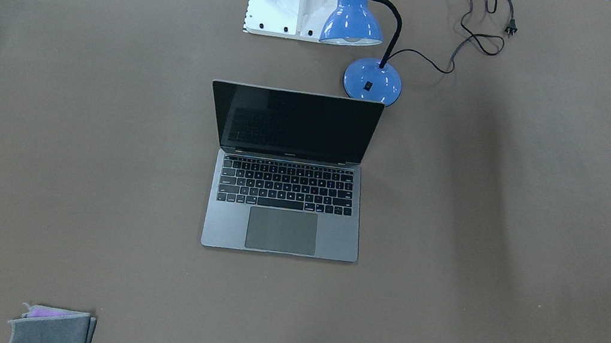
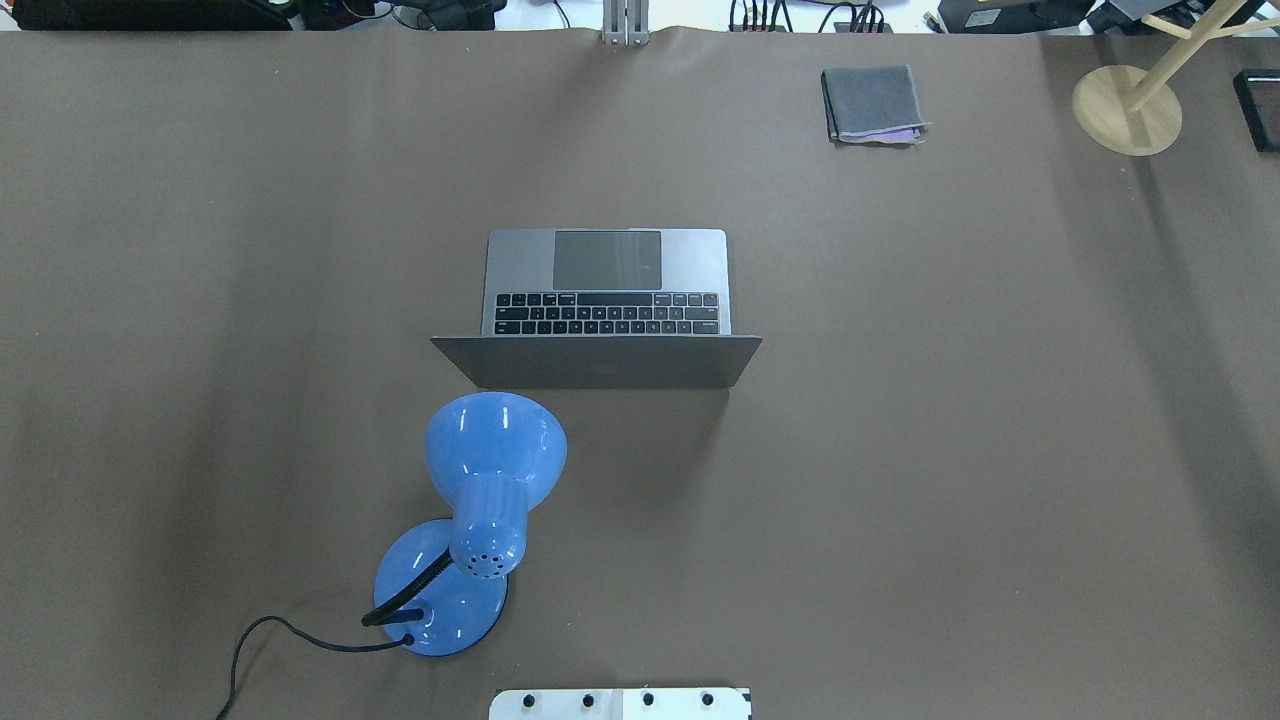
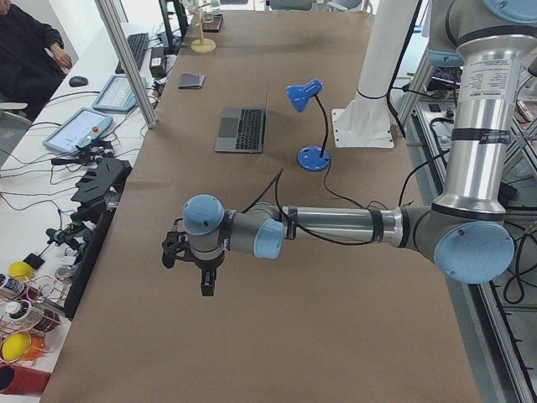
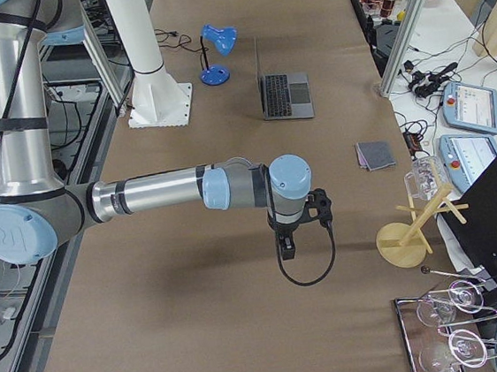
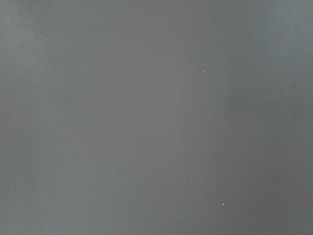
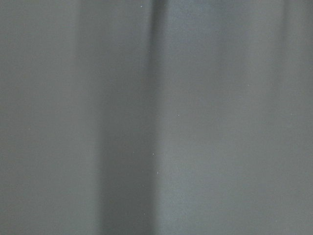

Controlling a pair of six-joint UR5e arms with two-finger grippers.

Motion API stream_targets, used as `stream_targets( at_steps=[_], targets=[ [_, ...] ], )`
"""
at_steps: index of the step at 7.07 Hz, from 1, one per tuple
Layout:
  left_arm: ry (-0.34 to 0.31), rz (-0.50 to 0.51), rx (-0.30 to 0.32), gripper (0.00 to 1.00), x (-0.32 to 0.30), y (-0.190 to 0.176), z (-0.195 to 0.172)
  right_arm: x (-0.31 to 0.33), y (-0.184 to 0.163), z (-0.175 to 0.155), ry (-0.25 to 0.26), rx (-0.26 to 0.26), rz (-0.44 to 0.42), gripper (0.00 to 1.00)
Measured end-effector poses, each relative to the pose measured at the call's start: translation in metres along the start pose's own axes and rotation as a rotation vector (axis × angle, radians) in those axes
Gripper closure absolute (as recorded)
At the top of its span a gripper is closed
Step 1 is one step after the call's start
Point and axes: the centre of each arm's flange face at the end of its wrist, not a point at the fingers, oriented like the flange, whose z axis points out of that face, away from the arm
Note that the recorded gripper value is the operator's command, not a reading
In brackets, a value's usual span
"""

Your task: Close laptop

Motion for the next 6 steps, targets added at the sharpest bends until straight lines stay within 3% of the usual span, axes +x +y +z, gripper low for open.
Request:
stream_targets(
  at_steps=[6],
  targets=[
    [0.002,0.015,0.012,0.02,0.0046,-0.0087,-0.0002,-0.0037,-0.0036,-0.0019,-0.001,0.004,-0.007,0.00]
  ],
)
